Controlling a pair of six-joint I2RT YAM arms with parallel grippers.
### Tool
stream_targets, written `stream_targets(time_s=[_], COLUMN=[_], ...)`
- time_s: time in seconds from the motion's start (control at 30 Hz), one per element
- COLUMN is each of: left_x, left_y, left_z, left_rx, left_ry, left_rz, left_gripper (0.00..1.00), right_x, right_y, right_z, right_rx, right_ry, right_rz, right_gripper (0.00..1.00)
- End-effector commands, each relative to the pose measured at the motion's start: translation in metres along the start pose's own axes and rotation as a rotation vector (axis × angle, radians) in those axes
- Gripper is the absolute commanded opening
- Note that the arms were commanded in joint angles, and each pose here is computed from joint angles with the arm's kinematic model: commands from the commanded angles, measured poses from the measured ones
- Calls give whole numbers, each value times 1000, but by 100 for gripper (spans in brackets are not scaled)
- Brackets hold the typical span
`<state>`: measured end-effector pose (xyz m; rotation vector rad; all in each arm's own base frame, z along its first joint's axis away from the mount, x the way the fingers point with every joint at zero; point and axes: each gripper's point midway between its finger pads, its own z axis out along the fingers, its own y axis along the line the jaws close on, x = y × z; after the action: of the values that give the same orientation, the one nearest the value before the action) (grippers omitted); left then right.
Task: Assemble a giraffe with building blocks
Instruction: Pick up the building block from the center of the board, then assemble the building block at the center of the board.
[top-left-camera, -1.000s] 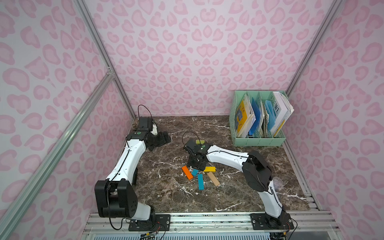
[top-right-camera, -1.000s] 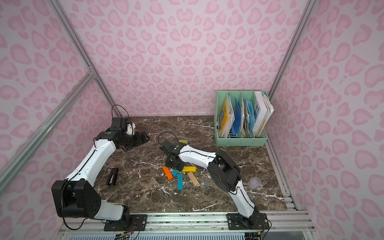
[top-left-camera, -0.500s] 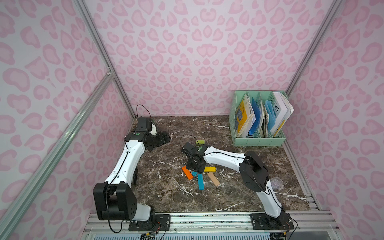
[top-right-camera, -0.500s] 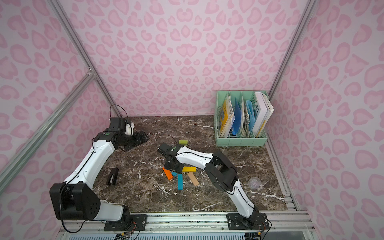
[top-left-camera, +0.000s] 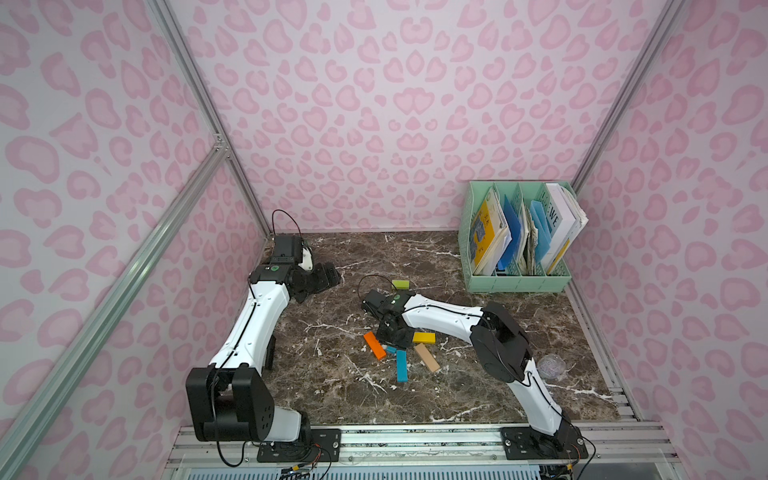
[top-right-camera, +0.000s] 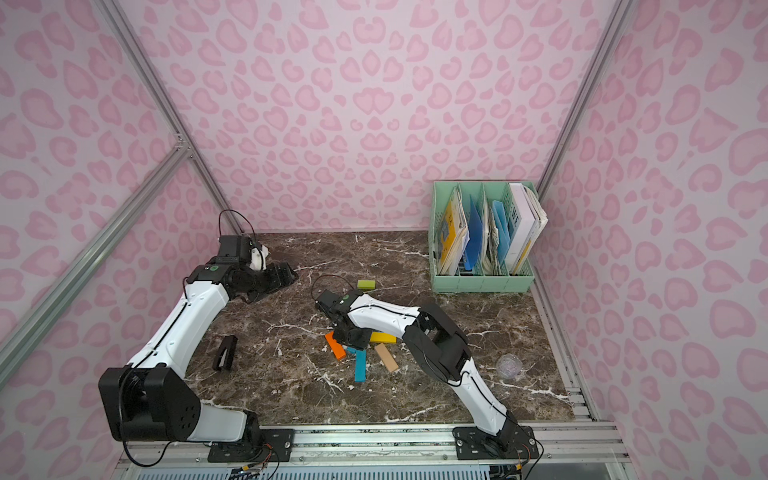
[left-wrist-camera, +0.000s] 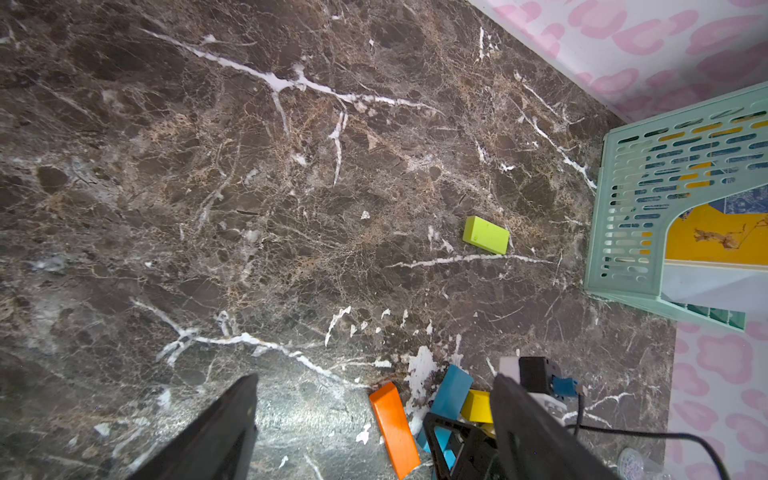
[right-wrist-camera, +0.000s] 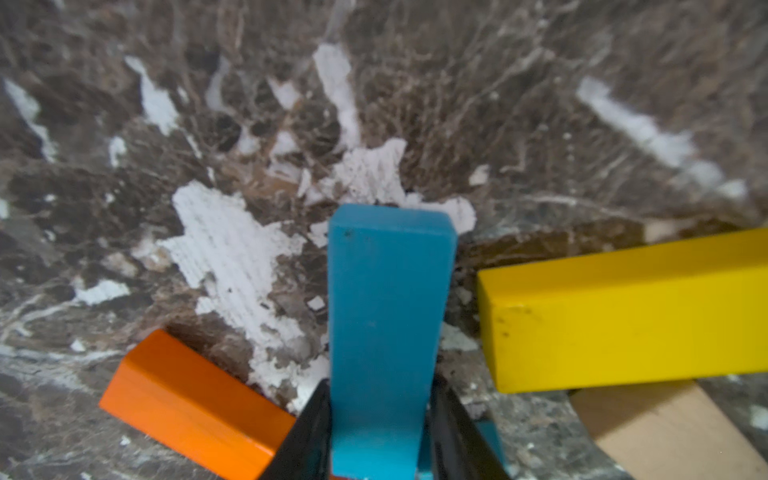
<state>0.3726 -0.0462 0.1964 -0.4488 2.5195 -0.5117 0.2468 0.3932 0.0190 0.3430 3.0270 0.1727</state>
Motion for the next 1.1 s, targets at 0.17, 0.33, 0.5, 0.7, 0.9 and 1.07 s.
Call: stream_targets(time_s=[0.17,0.33,0.5,0.7,0.9,1.07], left_x=[0,0,0,0,0,0], left_y=[0,0,1,3,3,2], left_z=[0,2,3,2,3,3], left_rx=[4,2,-4,-12,-9,-6], left_ry=[-3,2,3,2,7,6], left_rz=[6,4,6,7,5,7], left_gripper=[90,90,90,90,90,90], right_x=[-46,-101,-119,-115,-120,-126], right_y=[-3,-7,-10,-4,-4,-7], right_z=[-20,-44,-36,-20,-7,5], right_rx=[-18,-25,-70,-103,-70,-36], right_ry=[-111,-205,-170,-130,-121,-114], right_rz=[-91,-205,-292,-330,-342,-346], right_gripper=[17,18,15,26,34,56])
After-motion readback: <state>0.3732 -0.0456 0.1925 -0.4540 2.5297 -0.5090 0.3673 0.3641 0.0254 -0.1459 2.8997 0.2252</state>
